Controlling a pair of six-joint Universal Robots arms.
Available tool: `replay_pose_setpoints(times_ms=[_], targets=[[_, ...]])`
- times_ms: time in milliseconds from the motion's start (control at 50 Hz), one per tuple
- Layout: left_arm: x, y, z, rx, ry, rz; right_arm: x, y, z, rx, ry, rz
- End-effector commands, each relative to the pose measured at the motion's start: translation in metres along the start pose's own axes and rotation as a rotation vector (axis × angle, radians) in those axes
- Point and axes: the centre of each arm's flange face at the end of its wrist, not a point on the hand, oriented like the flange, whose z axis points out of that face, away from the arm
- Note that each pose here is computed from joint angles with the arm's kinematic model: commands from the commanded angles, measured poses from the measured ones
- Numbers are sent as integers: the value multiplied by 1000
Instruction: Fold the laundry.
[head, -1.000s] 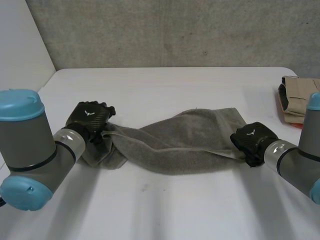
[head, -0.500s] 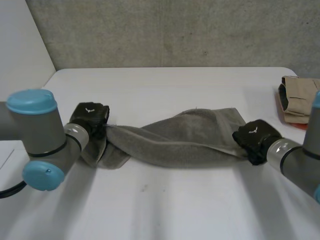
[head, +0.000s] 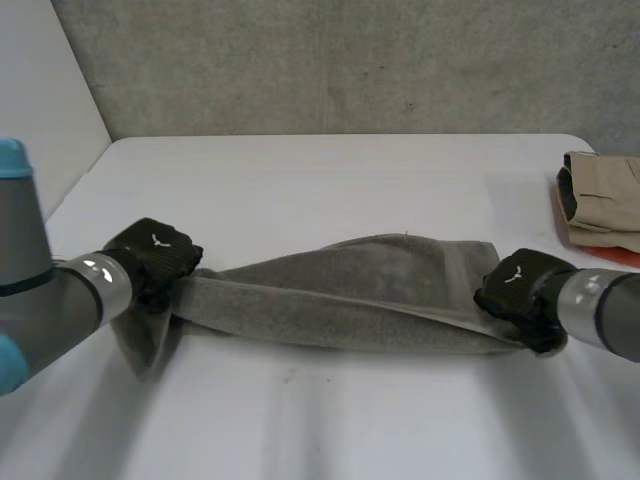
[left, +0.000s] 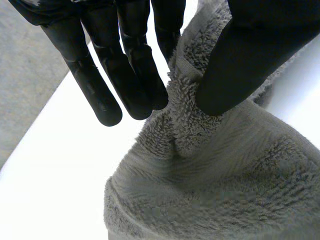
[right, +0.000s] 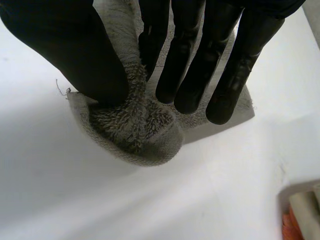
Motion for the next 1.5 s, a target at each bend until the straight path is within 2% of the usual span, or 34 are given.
replay_pose_setpoints(times_ms=[20,60,100,140,160,220,240,280,300,360,400,480,560,620,660,740,820,920,980,1040,1120,1260,1500], targets=[[-22,-13,87,145,-159,26,26,-23,60,99,177,81],[-35,-29,95,211,-227,33,48,-42,64,181,281,87],[-58,-59,98,337,-348,31,64,-57,62,252,357,100],[-73,-81,95,435,-424,14,91,-85,51,390,482,133],[-87,-104,89,545,-493,-9,100,-95,45,439,526,141],[-111,-137,71,716,-599,-53,134,-125,20,609,687,176],[-125,-157,52,823,-653,-80,141,-132,12,651,723,181],[-138,-175,29,919,-701,-102,159,-150,-18,765,835,176],[-149,-189,4,1000,-739,-120,164,-155,-29,802,866,172],[-154,-198,-20,1052,-742,-148,169,-170,-64,912,944,145],[-154,-194,-29,1051,-725,-167,169,-171,-72,924,956,143],[-132,-168,-14,946,-633,-186,155,-156,-56,848,879,151],[-98,-131,2,794,-501,-194,121,-129,-29,711,701,160],[-72,-93,15,649,-394,-208,80,-100,-8,581,514,162],[-61,-74,21,582,-354,-217,48,-77,5,488,376,173],[-38,-33,32,440,-284,-236,5,-46,20,378,206,188],[-9,3,51,316,-206,-253,-17,-22,32,323,130,211],[16,36,72,196,-142,-218,-34,-1,54,247,75,236],[16,39,74,183,-156,-177,-36,6,57,228,65,247],[14,40,73,175,-167,-177,-32,18,59,200,66,276],[1,36,61,177,-224,-183,-30,27,59,184,73,296],[13,44,39,140,-208,-189,-23,33,53,185,115,307],[10,57,7,80,-276,-250,-20,38,51,184,137,317]])
